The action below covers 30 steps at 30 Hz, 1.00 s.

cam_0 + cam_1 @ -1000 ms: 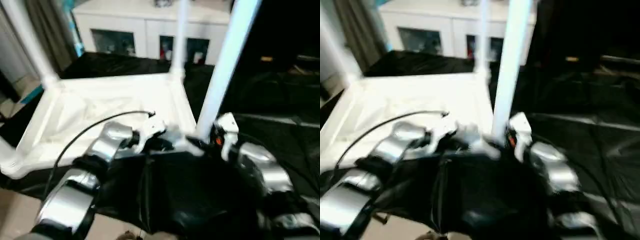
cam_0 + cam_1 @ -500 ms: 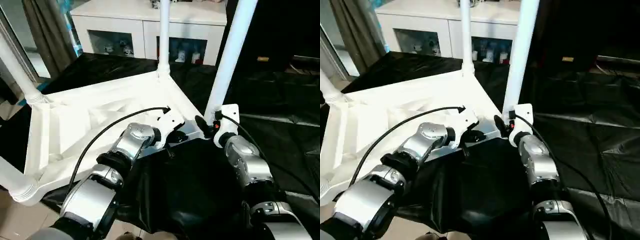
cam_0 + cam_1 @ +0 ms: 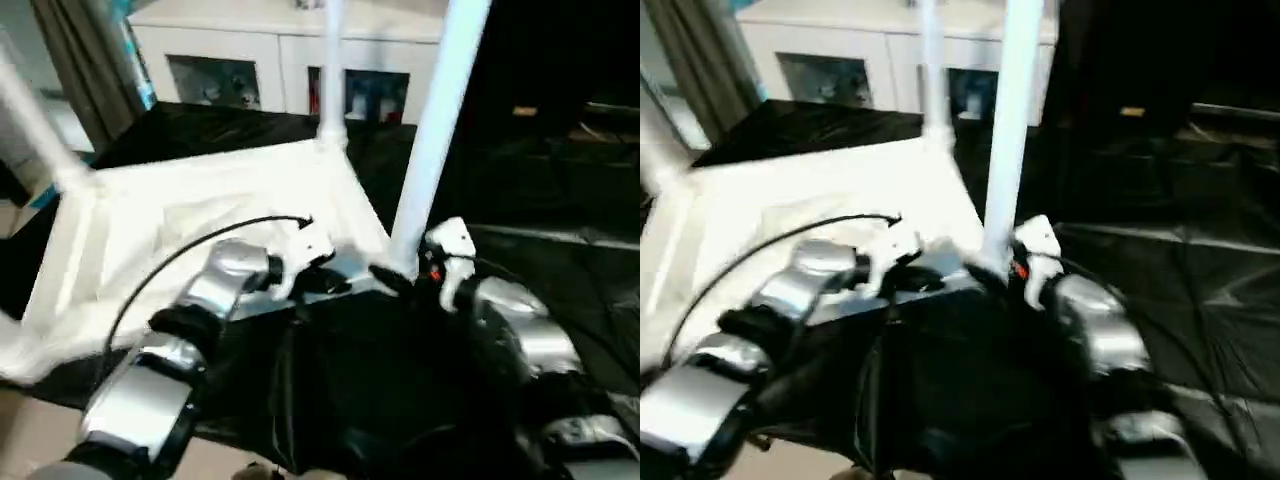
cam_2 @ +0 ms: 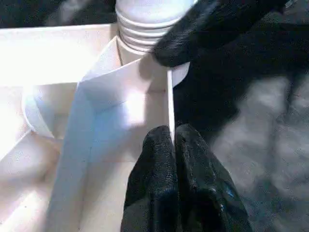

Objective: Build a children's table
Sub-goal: Rotate leg to tighten

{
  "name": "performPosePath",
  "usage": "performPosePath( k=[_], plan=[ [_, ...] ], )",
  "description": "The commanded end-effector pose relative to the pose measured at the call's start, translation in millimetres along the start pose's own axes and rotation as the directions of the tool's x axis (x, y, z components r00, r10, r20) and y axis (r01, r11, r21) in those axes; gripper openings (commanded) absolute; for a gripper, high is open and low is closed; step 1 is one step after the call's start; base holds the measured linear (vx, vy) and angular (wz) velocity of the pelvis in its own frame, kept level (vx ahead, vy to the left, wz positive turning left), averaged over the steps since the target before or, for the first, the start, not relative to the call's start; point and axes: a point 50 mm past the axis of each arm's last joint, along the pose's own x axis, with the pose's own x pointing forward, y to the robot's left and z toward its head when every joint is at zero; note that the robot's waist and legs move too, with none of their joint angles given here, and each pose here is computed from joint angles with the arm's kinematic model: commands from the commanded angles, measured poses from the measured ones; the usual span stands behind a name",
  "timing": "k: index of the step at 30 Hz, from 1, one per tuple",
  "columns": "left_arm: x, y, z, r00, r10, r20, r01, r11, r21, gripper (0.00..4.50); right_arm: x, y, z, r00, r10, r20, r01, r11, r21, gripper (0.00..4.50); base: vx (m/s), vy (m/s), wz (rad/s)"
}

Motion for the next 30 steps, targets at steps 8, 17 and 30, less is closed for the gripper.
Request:
performPosePath(
  k=[8,17,30],
  plan=[
    [-11,-9.5,5.3,0.985,-0.171,0.027,0.17,0.985,0.04,0.0,-13.1,11.0,2.2,0.975,0.22,-0.036,-0.221,0.975,-0.015,3.71,0.0,0.0,0.0],
    [-16,-9.4,3.9,0.985,-0.173,0.026,0.172,0.985,0.027,0.0,-13.3,16.3,1.1,0.961,0.272,-0.043,-0.272,0.962,0.008,2.95,0.0,0.0,0.0],
    [12,9.8,15.7,0.986,0.166,0.012,-0.166,0.986,-0.023,0.0,15.6,3.8,-23.2,0.972,-0.219,-0.085,0.23,0.961,0.151,2.75,0.0,0.0,0.0]
  ],
)
